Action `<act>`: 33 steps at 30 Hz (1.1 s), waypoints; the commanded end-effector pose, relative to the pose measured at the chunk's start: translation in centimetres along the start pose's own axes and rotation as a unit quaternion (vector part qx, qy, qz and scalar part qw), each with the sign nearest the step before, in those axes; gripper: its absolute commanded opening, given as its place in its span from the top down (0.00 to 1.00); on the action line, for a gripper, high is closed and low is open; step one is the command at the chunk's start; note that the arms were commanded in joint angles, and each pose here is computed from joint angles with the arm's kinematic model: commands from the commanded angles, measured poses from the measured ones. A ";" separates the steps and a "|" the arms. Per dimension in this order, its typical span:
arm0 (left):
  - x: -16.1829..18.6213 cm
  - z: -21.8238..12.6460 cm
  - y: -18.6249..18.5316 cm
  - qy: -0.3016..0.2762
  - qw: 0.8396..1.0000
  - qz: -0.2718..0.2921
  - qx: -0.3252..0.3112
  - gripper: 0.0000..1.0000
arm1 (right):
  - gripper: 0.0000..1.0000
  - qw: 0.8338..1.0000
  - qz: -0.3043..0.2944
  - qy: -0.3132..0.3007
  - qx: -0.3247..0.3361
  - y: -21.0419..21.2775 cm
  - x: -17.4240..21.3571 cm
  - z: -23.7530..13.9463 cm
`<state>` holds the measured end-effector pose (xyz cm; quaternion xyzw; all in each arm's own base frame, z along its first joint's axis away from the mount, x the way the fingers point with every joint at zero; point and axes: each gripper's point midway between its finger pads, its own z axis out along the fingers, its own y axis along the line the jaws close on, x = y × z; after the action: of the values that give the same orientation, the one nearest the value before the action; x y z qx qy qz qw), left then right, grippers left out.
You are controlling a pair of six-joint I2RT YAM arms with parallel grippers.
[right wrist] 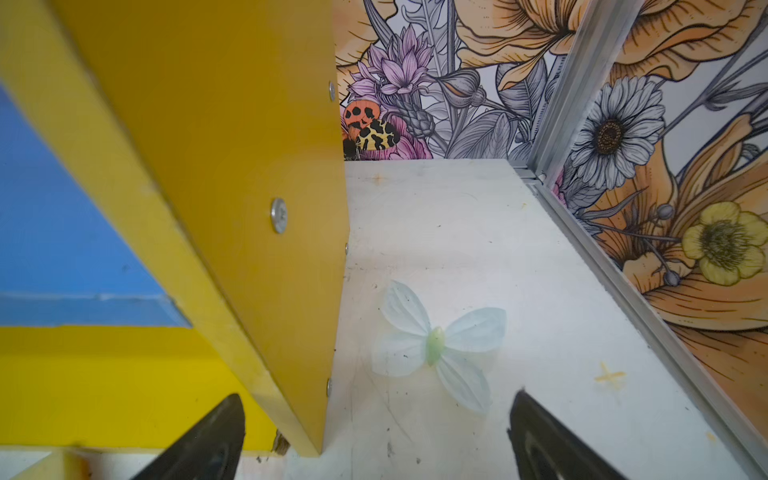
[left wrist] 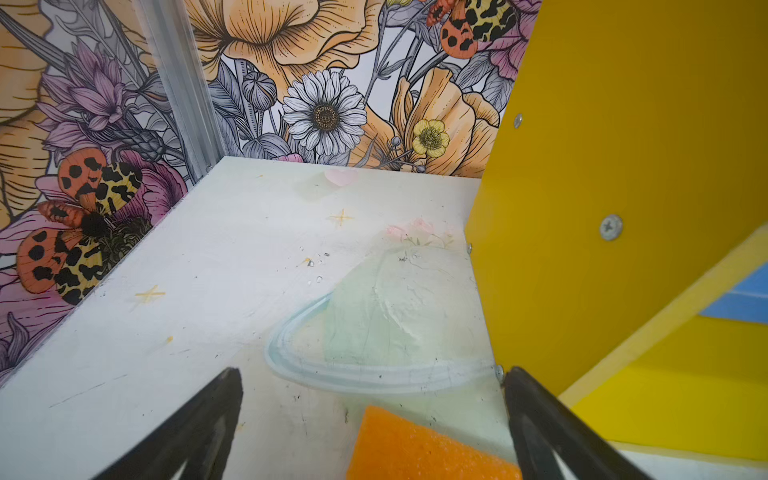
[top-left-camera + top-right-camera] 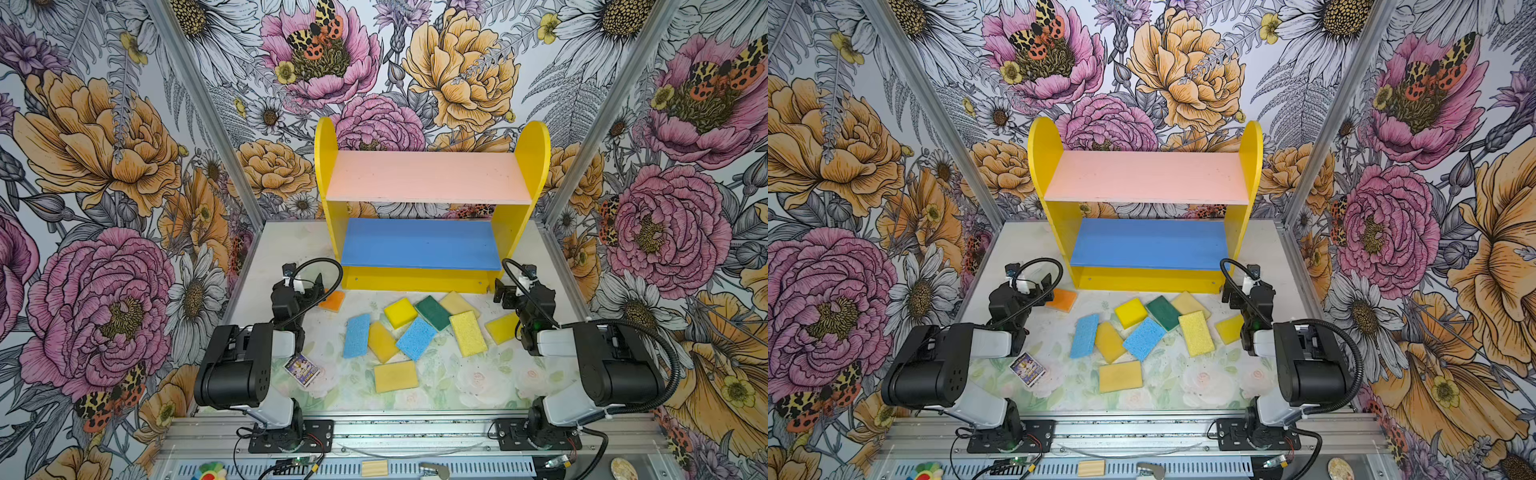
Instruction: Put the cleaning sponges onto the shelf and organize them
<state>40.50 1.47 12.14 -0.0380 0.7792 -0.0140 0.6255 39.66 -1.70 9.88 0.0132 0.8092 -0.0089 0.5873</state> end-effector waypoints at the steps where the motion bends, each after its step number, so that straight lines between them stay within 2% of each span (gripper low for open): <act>1: -0.8 0.0 -0.3 -0.013 1.000 0.006 0.009 0.01 | 0.01 1.000 0.005 -0.021 0.007 -0.1 -1.5 0.2; 19: -0.7 0.0 -0.3 -0.013 1.000 0.006 0.009 0.01 | 0.01 1.000 0.007 -0.021 0.006 -0.1 -1.6 0.3; 22: -0.7 0.0 -0.3 -0.013 1.000 0.006 0.009 0.01 | 0.01 0.998 0.003 -0.066 0.011 -0.1 -1.5 -1.7; 25: -0.8 0.0 -0.3 -0.014 1.000 0.006 0.009 0.01 | 0.01 0.993 0.017 -0.109 0.048 -1.4 -1.8 -3.5; 33: -0.7 0.0 -0.3 -0.013 1.000 0.006 0.009 0.01 | 0.00 1.000 0.002 -0.020 0.009 0.0 -1.5 0.3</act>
<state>40.50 1.47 12.14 -0.0380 0.7792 -0.0140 0.6255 39.67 -2.13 11.14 0.0241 0.7883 -0.0222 0.6144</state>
